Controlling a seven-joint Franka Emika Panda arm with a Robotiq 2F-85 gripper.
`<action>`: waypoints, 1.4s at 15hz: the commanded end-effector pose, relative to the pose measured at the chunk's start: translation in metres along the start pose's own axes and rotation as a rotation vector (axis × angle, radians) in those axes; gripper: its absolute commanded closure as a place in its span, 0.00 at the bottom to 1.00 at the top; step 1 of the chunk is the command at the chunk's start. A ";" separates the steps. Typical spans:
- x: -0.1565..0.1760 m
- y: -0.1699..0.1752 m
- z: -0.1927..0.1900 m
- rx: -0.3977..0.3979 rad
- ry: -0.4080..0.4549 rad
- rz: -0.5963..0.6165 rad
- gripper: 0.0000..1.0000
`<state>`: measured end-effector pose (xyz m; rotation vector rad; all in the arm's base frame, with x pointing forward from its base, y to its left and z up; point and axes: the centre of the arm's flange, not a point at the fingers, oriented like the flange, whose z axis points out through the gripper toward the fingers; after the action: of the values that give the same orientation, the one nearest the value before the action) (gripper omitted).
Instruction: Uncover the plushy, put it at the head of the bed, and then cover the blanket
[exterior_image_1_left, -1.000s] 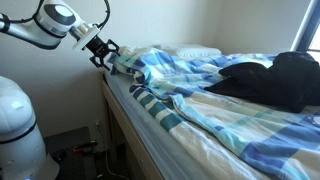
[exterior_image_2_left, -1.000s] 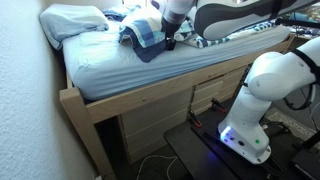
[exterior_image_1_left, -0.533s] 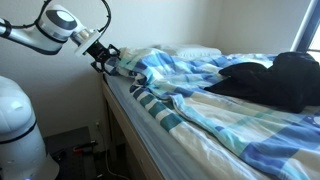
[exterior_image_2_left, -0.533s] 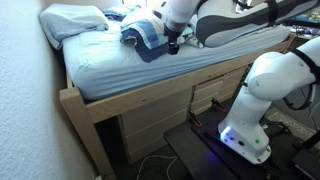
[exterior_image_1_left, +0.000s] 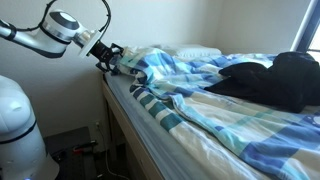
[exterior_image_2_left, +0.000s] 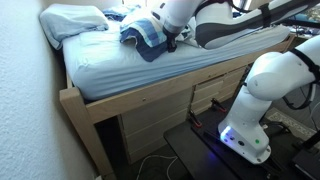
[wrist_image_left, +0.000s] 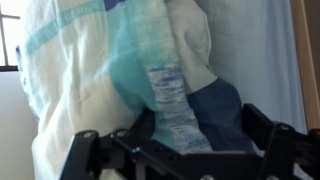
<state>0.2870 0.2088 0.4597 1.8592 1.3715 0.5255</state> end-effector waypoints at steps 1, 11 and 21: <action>0.018 0.010 0.022 -0.002 0.025 0.095 0.40; 0.006 0.096 -0.036 -0.151 0.086 0.303 1.00; -0.069 0.188 -0.025 -0.215 0.012 0.496 0.97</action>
<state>0.3457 0.1494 0.6228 2.0107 0.8645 0.9256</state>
